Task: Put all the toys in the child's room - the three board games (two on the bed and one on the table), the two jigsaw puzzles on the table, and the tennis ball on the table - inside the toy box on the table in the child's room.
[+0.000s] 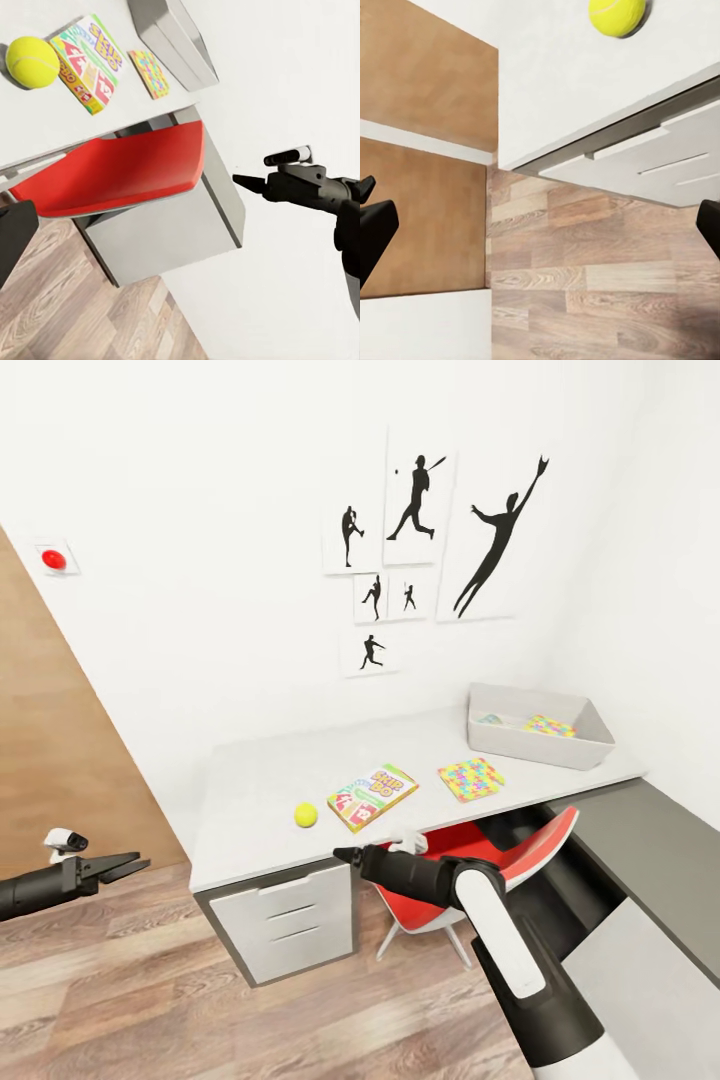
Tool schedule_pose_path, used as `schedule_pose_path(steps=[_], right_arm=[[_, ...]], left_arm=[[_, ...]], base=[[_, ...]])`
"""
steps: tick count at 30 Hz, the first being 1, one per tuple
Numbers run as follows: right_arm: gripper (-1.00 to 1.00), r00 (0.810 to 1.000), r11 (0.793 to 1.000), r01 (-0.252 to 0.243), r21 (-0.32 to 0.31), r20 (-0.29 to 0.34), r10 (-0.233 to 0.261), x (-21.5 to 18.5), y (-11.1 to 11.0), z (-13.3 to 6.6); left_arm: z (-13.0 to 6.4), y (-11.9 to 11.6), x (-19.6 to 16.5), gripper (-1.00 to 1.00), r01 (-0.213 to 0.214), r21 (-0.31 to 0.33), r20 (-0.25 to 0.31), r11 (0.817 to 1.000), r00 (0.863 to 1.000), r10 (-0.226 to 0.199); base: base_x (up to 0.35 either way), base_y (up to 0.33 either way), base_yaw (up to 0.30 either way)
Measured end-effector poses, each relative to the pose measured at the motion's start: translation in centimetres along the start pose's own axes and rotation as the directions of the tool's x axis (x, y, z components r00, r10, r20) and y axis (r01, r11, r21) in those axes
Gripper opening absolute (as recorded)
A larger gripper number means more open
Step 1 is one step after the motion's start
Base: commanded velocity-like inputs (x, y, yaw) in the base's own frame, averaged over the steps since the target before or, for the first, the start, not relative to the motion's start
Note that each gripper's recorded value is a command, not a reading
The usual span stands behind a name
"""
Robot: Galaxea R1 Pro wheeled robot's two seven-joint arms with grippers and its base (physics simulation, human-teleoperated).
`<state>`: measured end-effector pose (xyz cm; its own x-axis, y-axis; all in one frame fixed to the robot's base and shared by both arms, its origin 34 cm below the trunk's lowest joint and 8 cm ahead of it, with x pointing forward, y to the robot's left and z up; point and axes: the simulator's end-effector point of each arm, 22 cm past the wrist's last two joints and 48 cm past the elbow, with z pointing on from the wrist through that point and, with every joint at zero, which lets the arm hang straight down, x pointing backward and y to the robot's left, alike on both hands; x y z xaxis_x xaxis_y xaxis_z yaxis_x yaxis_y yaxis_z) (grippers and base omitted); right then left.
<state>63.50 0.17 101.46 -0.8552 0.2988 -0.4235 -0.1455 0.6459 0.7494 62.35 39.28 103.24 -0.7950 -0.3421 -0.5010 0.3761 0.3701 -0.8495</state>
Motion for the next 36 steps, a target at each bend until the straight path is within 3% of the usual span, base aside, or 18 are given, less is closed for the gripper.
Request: schedule_pose_path(steps=[13,36], right_arm=[[1.0,1.0,1.0,-0.001,0.0,0.007,0.001,-0.3,-0.1,-0.3],[1.0,1.0,1.0,0.015,-0.007,0.025,-0.015,-0.9,0.8,-1.0]], left_arm=[[0.0,-0.1,0.0,1.0,-0.001,0.001,0.0,1.0,1.0,0.001],[-0.3,-1.2,-0.6,1.0,-0.023,0.009,0.009,1.0,1.0,0.023]], base=[[0.0,0.044,-0.014],[0.008,0.05,-0.184]])
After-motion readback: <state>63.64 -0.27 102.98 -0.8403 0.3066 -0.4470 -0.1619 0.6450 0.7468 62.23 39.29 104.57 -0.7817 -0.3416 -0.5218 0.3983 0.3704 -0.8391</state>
